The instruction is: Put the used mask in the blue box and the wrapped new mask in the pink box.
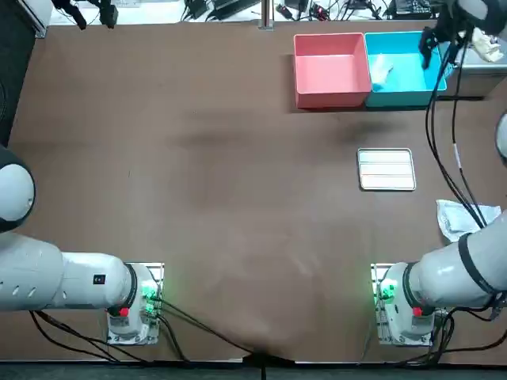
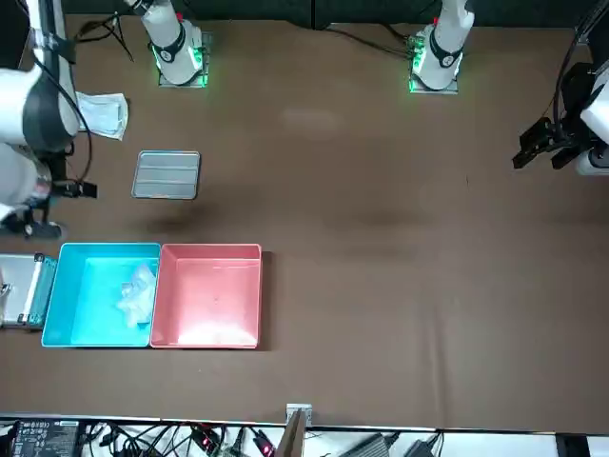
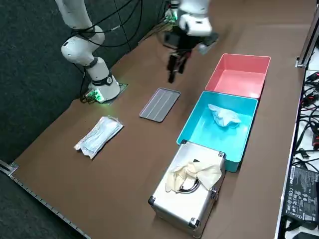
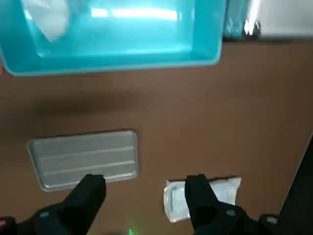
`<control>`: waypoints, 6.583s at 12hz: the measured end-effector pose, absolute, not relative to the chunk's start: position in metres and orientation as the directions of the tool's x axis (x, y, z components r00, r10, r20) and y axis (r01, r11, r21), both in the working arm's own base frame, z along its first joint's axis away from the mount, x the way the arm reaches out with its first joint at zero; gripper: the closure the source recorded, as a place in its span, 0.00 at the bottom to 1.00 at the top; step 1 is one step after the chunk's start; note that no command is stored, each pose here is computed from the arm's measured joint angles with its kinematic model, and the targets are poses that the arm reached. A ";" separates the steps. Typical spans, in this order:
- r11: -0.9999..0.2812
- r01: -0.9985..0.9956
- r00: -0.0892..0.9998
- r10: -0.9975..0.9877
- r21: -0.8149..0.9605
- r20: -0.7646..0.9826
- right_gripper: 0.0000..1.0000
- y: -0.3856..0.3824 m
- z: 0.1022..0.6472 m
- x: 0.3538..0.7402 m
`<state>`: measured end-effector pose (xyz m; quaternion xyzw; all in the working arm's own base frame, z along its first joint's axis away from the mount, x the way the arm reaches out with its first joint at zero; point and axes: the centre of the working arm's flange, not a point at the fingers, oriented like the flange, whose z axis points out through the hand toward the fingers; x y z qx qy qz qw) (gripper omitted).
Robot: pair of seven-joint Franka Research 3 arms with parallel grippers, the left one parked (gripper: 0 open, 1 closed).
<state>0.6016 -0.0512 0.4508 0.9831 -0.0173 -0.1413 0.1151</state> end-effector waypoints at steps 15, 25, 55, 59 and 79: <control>-0.968 0.247 0.874 0.244 -0.050 -0.421 0.00 -0.198 0.385 0.416; -0.814 0.511 0.745 0.579 -0.276 -0.332 0.01 -0.252 0.357 0.332; -0.527 0.817 0.507 0.850 -0.236 -0.143 0.23 -0.332 0.275 0.204; -0.473 0.847 0.459 0.881 -0.242 -0.116 0.22 -0.343 0.253 0.190; -0.411 0.909 0.403 0.909 -0.069 -0.105 0.23 -0.321 0.203 0.173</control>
